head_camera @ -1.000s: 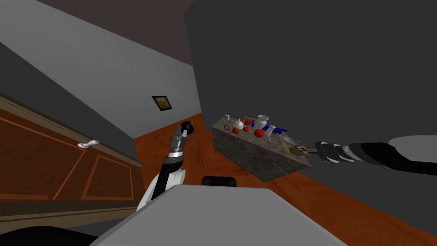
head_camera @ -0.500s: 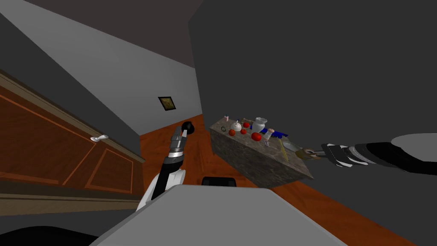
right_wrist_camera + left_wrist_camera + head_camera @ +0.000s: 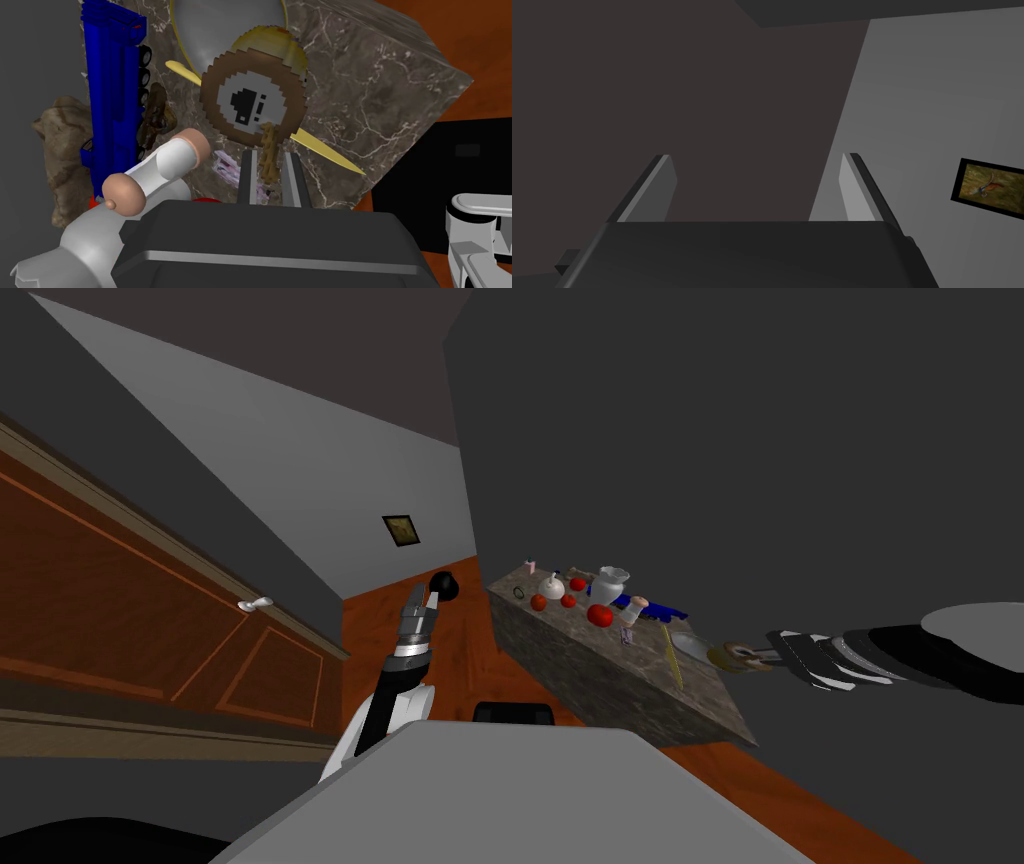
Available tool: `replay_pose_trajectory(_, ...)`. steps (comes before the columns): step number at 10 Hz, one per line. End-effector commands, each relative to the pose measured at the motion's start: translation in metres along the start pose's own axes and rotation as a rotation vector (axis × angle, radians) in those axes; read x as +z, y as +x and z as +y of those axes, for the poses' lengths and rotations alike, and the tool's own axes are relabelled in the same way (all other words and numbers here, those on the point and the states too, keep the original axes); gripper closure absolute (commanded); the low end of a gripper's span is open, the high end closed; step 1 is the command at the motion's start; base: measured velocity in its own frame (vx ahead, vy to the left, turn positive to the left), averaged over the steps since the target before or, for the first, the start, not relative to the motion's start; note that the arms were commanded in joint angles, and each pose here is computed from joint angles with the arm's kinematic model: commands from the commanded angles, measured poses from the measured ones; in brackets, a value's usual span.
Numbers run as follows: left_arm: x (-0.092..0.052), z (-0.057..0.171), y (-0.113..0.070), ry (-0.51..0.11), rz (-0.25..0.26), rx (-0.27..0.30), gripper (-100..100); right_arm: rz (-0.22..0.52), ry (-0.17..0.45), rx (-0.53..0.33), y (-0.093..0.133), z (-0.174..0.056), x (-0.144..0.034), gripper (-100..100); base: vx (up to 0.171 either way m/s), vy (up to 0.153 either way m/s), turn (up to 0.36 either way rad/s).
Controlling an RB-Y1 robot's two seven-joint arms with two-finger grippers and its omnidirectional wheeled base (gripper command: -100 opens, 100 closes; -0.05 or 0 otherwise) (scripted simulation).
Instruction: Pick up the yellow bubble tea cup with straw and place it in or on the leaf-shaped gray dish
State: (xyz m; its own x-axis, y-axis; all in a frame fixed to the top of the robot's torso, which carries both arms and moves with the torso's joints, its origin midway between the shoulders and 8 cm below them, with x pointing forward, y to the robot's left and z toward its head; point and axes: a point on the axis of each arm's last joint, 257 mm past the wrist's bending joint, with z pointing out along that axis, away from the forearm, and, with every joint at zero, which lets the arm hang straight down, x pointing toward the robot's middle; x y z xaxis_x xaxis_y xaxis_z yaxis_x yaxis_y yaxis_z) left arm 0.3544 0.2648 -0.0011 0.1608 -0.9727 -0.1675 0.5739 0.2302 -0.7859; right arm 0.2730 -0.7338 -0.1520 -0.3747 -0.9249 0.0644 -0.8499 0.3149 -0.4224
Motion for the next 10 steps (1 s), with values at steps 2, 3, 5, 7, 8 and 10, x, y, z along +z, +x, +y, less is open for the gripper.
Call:
replay_pose_trajectory(2,0.000,0.000,0.000,0.000,0.000,0.000,0,0.047,-0.021,-0.011,0.015,0.007,-0.001,100,0.050,-0.116,0.160)
replay_pose_trajectory(3,0.000,0.000,0.000,0.000,0.000,0.000,0,0.065,-0.030,-0.014,0.021,0.010,-0.001,100,0.062,-0.154,0.132)
replay_pose_trajectory(5,0.000,0.000,0.000,0.000,0.000,0.000,0,0.099,-0.048,-0.019,0.032,0.016,-0.002,100,0.048,-0.200,0.156)
replay_pose_trajectory(7,0.000,0.000,0.000,0.000,0.000,0.000,0,0.123,-0.059,-0.023,0.039,0.020,-0.003,100,0.048,-0.129,0.087)
replay_pose_trajectory(8,0.000,0.000,0.000,0.000,0.000,0.000,0,0.132,-0.064,-0.024,0.042,0.022,-0.003,100,0.019,-0.048,0.032)
replay_pose_trajectory(10,0.000,0.000,0.000,0.000,0.000,0.000,0,0.128,-0.060,-0.024,0.041,0.020,-0.003,-100,0.006,-0.014,0.006)
